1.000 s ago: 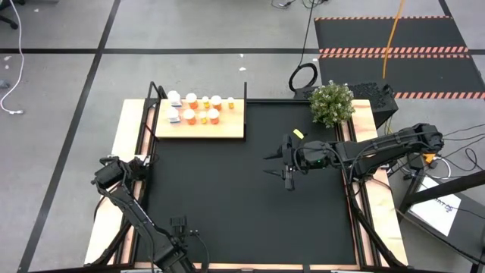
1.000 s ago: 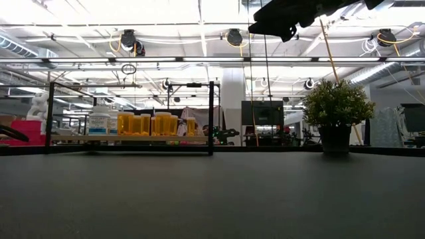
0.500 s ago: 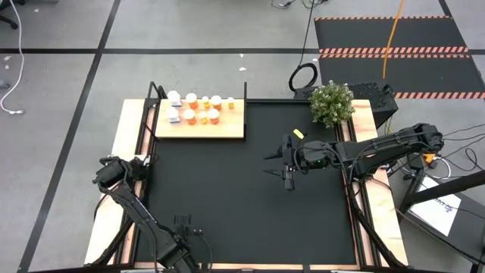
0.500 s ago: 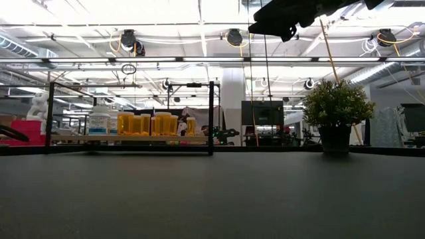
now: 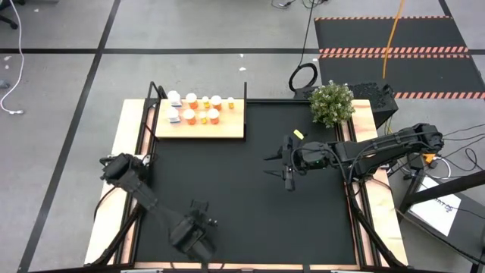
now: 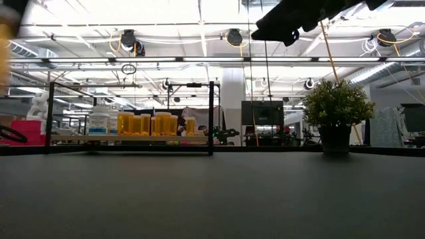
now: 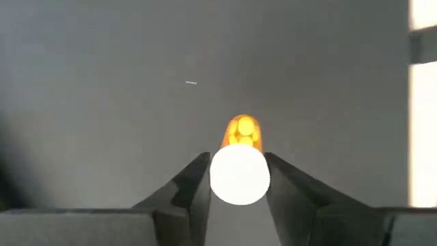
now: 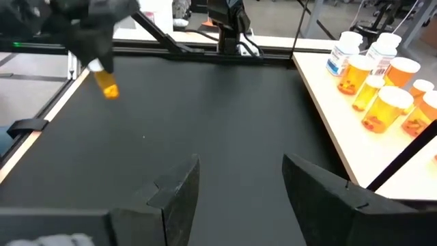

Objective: Pick and place medicine bottles onto shelf by color
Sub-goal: Put the small orange pill bottle aligned with the other small pill bottle

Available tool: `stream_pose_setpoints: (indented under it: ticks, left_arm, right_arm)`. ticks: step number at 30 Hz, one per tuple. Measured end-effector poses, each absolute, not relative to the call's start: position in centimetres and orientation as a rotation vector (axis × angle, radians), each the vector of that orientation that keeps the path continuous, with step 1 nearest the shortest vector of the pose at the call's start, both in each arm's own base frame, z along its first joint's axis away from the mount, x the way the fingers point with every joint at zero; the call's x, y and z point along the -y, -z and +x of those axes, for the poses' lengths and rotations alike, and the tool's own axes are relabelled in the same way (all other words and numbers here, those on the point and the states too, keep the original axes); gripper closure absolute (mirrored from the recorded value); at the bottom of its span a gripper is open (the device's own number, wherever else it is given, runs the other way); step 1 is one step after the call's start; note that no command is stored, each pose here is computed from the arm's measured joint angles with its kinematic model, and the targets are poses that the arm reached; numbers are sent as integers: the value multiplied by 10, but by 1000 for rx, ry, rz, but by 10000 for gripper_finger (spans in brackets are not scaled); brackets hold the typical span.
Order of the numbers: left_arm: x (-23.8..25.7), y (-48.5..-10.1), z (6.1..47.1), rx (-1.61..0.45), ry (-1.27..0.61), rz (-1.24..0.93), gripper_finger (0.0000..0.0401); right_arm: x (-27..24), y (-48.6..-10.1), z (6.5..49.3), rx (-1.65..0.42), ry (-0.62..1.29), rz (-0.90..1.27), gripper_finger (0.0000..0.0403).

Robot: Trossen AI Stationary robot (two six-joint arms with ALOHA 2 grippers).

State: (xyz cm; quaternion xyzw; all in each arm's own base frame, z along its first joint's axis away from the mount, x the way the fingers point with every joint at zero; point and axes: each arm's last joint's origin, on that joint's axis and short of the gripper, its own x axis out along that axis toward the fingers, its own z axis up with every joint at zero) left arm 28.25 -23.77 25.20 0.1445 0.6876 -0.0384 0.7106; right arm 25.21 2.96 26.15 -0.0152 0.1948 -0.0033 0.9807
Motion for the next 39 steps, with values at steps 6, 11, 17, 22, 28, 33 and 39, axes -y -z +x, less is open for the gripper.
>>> stream_pose_setpoints:
  ticks: [6,11,17,22,28,33,39]
  left_arm:
    - [195,-282,312,-1510,116,463,269]
    - [152,-308,334,-1490,143,523,269]
    - [95,-340,351,-1414,146,546,268]
    - [42,-360,358,-1371,92,521,268]
    - [-23,-371,359,-1372,-9,463,268]
    - [-69,-372,357,-1365,-98,409,268]
    - [-114,-373,353,-1311,-146,341,267]
  right_arm:
    - [-29,-258,251,-428,7,-35,200]
    - [-29,-254,249,-480,11,-28,200]
    - [-29,-247,245,-555,19,-16,200]
    - [-29,-248,245,-548,14,-33,200]
    - [-28,-250,246,-526,-1,-92,200]
    - [-27,-250,246,-526,31,-142,200]
    - [-27,-250,246,-526,40,-131,200]
